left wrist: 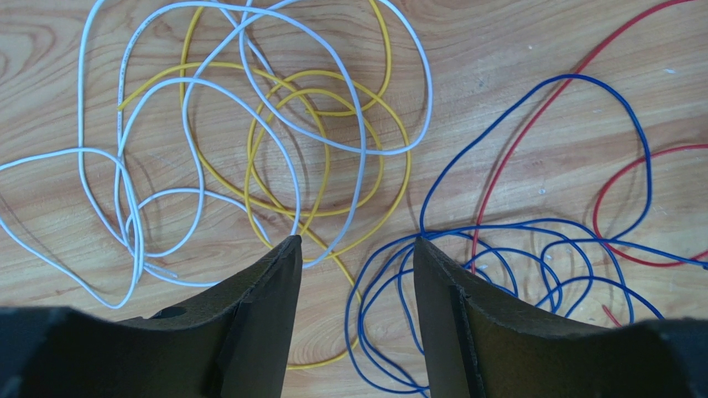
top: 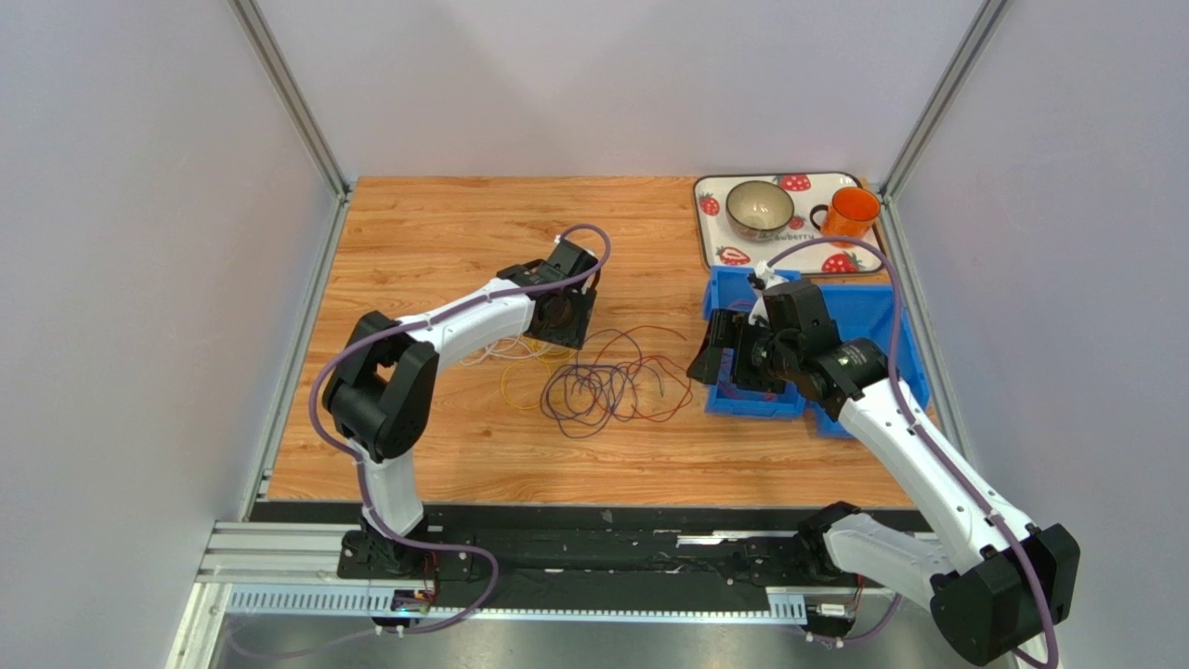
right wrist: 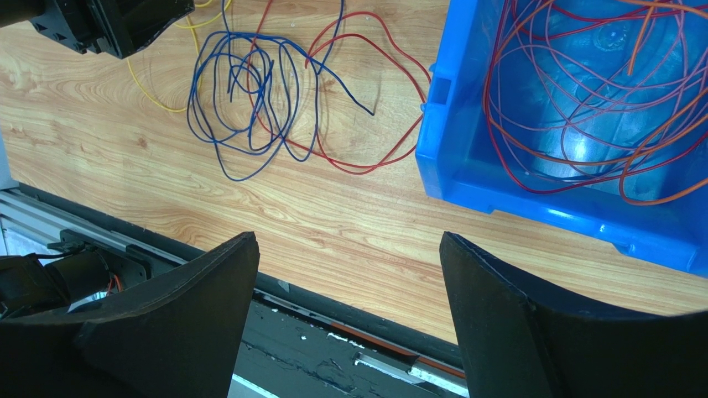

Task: Untangle the cables

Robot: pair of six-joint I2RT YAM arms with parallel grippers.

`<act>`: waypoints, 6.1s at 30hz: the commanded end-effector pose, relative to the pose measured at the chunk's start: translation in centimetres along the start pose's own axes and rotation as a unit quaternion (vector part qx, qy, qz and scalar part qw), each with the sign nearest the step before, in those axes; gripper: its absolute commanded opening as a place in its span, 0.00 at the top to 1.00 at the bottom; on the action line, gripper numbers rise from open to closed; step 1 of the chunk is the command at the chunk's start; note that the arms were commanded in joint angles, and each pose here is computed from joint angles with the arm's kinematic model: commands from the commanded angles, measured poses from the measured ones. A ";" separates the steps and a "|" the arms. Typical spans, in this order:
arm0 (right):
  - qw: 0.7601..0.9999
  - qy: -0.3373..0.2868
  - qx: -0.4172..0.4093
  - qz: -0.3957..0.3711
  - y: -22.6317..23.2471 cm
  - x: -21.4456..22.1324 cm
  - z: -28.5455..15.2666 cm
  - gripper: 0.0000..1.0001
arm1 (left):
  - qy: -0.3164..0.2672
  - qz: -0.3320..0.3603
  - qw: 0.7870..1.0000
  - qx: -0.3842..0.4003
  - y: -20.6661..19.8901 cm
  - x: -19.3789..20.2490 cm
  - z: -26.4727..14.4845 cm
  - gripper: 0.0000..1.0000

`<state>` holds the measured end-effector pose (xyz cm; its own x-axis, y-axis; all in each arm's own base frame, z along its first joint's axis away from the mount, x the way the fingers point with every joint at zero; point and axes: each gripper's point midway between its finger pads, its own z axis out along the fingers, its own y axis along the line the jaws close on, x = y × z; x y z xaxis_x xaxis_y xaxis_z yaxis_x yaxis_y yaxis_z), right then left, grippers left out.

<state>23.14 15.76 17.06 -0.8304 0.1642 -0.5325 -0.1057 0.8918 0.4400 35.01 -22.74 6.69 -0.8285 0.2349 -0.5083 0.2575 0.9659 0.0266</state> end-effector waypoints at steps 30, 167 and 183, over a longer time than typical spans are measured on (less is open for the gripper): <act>0.999 -0.028 -0.037 -0.007 1.7 -1.0 -1.5 0.16 | -0.212 -0.020 0.973 0.085 0.5 -15.6 -22.9 1.00; 0.832 -0.470 -0.134 -0.261 21.2 -21.4 -29.5 1.00 | -0.225 -0.047 0.969 0.084 8.5 7.8 -27.9 0.23; 0.801 -0.535 -0.018 -0.267 16.7 -23.4 -32.5 1.00 | -0.285 -0.071 0.950 0.104 8.2 8.1 -26.0 0.25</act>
<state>22.15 14.50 60.72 0.2515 0.1051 -0.9621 -0.4144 0.9101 -0.0090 16.44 -9.82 23.19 -0.5524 -0.0014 -0.8336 0.3000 0.9326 -0.2004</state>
